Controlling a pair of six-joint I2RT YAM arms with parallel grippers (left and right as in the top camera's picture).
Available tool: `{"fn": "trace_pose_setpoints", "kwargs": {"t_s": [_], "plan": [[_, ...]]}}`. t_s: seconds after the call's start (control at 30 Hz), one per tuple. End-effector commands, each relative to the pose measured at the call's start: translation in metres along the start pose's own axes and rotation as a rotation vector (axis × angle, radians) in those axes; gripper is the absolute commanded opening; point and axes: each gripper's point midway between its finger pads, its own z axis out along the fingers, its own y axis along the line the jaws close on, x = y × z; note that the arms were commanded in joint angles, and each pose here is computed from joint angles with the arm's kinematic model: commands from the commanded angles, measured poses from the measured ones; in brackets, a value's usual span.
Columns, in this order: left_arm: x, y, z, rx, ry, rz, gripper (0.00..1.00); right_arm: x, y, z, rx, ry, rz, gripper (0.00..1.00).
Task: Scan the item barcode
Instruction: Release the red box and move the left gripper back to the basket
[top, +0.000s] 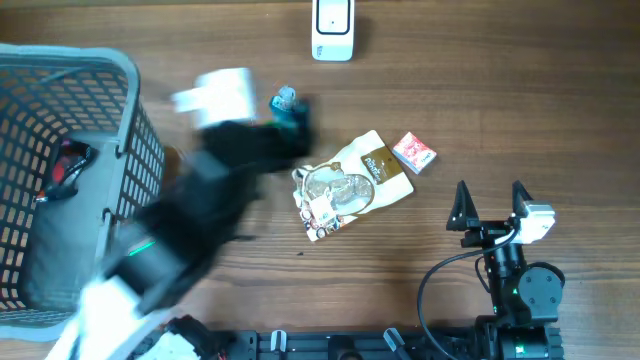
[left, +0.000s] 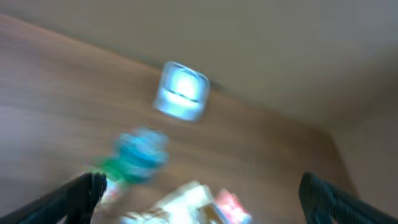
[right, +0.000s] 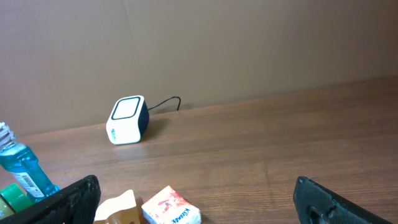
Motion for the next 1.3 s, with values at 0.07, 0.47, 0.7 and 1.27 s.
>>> {"fn": "trace_pose_setpoints", "kwargs": {"t_s": [0.07,0.47,0.7,1.27], "plan": [[-0.063,0.139,-0.072,-0.409,-0.217,0.0,1.0,-0.001,0.003,0.0,-0.015,-0.004,-0.012,1.0],[-0.149,0.234,-0.155,-0.832,-0.631,-0.1,1.0,-0.001,0.003,0.0,-0.015,-0.004,-0.012,1.0],[-0.153,0.303,-0.113,-1.107,-0.28,0.26,1.0,-0.001,0.003,0.0,-0.015,-0.004,-0.012,1.0],[-0.004,0.463,0.026,-1.007,0.994,0.85,1.0,-0.001,0.003,0.0,-0.015,-0.004,-0.012,1.0]]}}
